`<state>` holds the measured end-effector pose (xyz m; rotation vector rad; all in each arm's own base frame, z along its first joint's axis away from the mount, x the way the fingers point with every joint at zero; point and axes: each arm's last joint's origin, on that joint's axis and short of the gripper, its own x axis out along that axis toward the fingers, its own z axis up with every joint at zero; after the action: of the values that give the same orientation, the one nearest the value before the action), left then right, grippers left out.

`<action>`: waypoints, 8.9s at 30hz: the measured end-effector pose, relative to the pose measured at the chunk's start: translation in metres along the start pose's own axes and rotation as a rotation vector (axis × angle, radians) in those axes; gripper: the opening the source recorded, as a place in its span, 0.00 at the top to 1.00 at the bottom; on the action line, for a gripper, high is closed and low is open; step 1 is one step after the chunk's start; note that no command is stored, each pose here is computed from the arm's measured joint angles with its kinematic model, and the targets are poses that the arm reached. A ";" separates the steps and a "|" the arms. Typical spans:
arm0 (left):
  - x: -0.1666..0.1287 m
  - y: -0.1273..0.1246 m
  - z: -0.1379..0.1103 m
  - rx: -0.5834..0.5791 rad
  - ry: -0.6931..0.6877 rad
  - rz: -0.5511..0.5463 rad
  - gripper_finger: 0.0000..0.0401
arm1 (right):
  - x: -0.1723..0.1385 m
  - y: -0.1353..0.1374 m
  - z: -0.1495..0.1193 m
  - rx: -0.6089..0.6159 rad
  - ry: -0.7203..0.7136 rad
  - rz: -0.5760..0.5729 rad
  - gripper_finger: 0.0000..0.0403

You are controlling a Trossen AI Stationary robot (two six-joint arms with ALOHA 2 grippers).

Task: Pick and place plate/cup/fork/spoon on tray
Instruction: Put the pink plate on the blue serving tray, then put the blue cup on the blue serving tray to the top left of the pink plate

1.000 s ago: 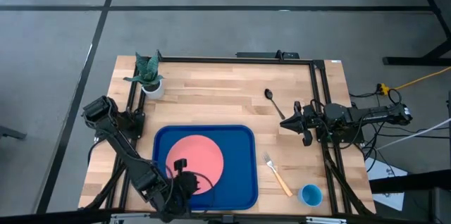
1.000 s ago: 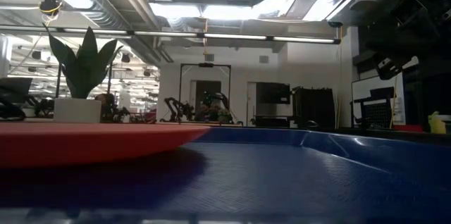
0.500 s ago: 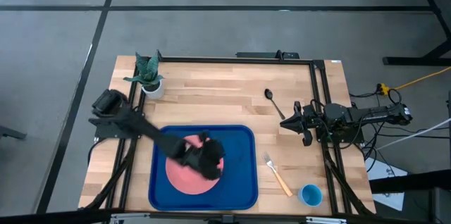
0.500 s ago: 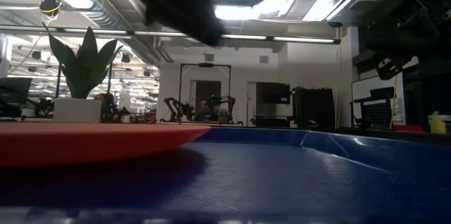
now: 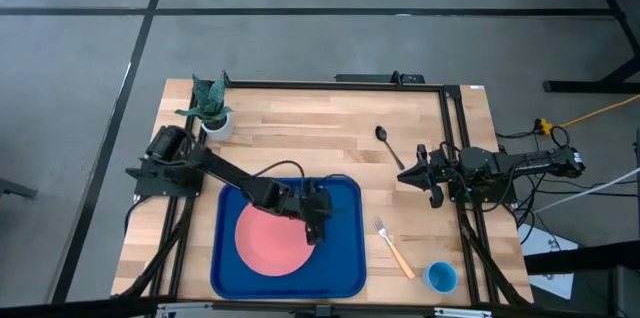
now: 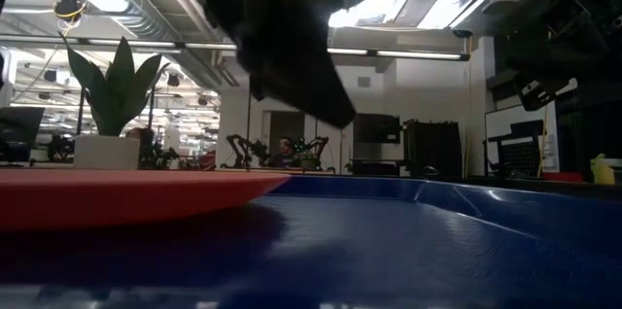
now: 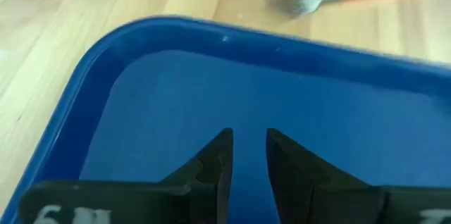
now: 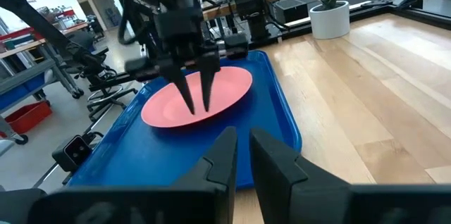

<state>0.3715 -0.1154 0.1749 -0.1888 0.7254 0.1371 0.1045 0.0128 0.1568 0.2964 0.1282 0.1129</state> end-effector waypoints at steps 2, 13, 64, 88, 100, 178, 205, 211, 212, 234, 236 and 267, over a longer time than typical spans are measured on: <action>0.005 0.001 -0.004 0.015 0.009 0.022 0.80 | 0.000 0.000 0.000 0.000 0.000 0.002 0.89; 0.005 0.004 -0.025 0.055 0.164 0.126 0.80 | 0.000 0.000 0.000 0.002 0.000 0.009 0.89; -0.121 -0.044 -0.075 -0.156 0.676 0.755 0.90 | 0.000 0.000 0.000 -0.016 0.000 0.009 0.89; -0.132 0.035 -0.128 -0.490 0.556 0.561 1.00 | 0.000 0.000 0.000 0.005 0.001 0.009 0.89; -0.129 0.035 -0.129 -0.483 0.539 0.567 1.00 | 0.000 0.000 0.000 0.003 0.000 0.009 0.89; -0.177 0.012 -0.054 -0.210 0.060 0.390 1.00 | 0.000 -0.001 0.002 0.003 -0.036 -0.061 0.89; -0.154 0.064 -0.021 -0.137 -0.043 0.690 1.00 | 0.000 -0.002 0.003 0.028 -0.056 -0.083 0.89; -0.150 0.074 -0.015 -0.176 -0.065 0.729 1.00 | -0.002 0.003 0.020 -0.107 -0.223 -0.044 0.89; -0.150 0.075 -0.014 -0.185 -0.071 0.730 1.00 | -0.003 0.005 0.025 -0.117 -0.279 -0.032 0.89; -0.147 0.083 -0.010 -0.135 -0.041 0.744 1.00 | -0.026 0.051 0.125 0.021 0.034 0.310 0.89; -0.147 0.085 -0.009 -0.128 -0.045 0.760 1.00 | -0.027 0.060 0.140 0.051 0.158 0.355 0.89; -0.142 0.102 -0.001 -0.203 -0.071 0.812 1.00 | 0.037 0.146 0.117 0.222 0.964 0.467 0.89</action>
<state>0.2461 -0.0249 0.2570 -0.0722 0.6818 0.9885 0.1447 0.1232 0.3075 0.4713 1.0346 0.7068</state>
